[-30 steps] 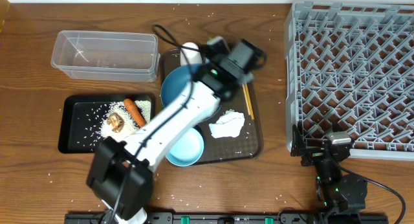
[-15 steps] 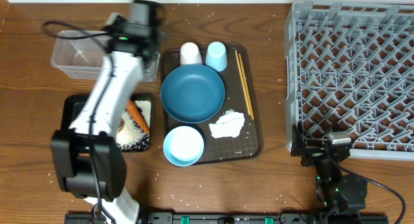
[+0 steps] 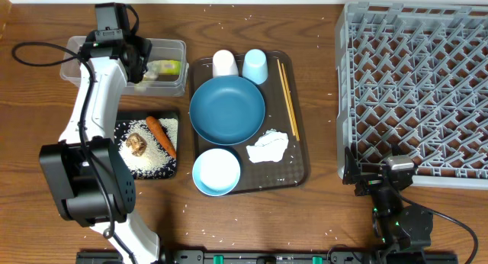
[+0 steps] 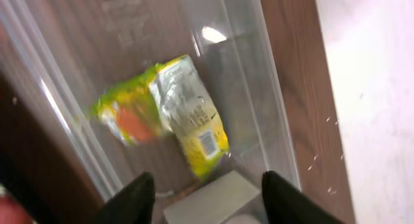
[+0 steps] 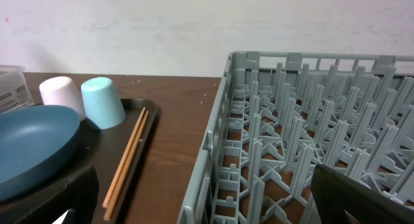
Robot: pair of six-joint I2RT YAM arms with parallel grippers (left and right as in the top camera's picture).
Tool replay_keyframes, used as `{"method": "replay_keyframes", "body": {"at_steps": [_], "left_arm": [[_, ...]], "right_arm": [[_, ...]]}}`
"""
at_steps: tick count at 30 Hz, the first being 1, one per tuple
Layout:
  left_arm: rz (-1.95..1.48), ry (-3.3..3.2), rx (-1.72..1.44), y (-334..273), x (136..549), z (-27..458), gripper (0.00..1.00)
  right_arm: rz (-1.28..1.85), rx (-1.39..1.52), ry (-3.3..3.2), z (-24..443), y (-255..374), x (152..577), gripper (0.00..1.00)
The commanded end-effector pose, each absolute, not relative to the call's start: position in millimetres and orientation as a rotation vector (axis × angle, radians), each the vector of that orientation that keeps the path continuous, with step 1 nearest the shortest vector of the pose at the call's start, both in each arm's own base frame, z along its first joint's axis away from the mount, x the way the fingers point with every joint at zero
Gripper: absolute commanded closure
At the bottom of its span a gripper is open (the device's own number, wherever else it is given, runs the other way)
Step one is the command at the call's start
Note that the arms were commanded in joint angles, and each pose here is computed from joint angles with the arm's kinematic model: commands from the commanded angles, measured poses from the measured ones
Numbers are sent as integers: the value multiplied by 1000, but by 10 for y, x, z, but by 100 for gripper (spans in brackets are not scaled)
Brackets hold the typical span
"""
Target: Sort waste into correct bins and load items into the dishwasher rack
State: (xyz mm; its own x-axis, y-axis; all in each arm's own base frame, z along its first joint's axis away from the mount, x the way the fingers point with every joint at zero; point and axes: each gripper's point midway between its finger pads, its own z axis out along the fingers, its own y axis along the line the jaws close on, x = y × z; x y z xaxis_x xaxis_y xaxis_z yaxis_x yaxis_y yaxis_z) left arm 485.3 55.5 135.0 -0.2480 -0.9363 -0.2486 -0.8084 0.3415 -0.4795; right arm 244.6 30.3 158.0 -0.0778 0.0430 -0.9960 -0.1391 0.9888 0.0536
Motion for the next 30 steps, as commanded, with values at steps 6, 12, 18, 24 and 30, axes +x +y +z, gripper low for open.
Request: {"method": "replay_keyframes", "body": {"at_steps": [6,12,18,24,30], "left_arm": [[-454,2256,-1490,309,4688,1355,31],[-583,2332,-1217,-79,4541,1888,30],[-611,2458,-1006,-721,3935,2350,30],[-565,2715,-803,-1409,3302,2234,30],[-419,2788,-929,-1859,2852,1889,30]], "right_arm": [[142,-43,1644,1574,248,2450,1],[142,-43,1644,1574,248,2450,1],[142,-43,1644,1574,248,2450,1],[142,-43,1644,1574,248,2450,1],[142,-43,1644,1574,248,2450,1]]}}
